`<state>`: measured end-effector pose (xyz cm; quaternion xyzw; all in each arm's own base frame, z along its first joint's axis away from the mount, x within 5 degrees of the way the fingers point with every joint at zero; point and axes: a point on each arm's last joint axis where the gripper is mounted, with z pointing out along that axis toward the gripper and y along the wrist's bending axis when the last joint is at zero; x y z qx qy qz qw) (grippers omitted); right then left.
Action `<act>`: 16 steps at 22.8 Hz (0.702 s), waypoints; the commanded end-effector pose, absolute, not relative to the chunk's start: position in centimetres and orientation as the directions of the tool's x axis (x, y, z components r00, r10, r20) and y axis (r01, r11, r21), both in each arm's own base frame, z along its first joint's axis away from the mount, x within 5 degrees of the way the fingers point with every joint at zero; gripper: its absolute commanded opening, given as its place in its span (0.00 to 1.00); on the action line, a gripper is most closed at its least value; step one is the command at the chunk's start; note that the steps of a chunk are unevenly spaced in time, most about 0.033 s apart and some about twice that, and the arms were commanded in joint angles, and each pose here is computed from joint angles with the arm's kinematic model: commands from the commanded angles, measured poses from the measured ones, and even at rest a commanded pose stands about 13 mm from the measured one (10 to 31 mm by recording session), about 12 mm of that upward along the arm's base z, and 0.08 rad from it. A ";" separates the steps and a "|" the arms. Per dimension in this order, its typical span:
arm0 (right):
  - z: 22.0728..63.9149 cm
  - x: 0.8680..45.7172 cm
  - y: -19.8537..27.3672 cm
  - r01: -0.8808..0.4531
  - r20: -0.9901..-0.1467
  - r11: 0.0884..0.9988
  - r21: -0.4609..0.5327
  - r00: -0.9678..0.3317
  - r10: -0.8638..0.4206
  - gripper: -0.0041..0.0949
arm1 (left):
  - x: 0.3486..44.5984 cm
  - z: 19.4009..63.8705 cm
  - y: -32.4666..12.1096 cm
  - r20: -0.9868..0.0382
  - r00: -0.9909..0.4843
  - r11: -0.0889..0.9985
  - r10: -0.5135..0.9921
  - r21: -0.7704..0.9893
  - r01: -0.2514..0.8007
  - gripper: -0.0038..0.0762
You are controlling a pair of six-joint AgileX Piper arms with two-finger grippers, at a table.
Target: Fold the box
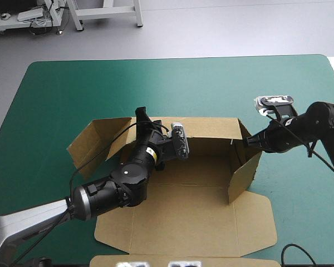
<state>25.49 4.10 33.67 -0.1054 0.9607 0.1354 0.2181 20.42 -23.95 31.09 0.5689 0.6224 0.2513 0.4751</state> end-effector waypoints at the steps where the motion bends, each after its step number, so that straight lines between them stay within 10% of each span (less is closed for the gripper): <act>1: 34.9 24.4 4.2 -0.275 -0.566 0.938 0.209 -0.817 -0.113 0.02 | 19.9 32.6 -23.9 -0.373 0.122 0.281 0.920 0.843 0.459 0.04; 16: 28.8 20.2 4.9 -0.399 -0.815 0.895 0.200 -0.574 -0.074 0.02 | 20.3 31.1 -24.7 -0.339 0.118 0.244 0.933 0.841 0.483 0.04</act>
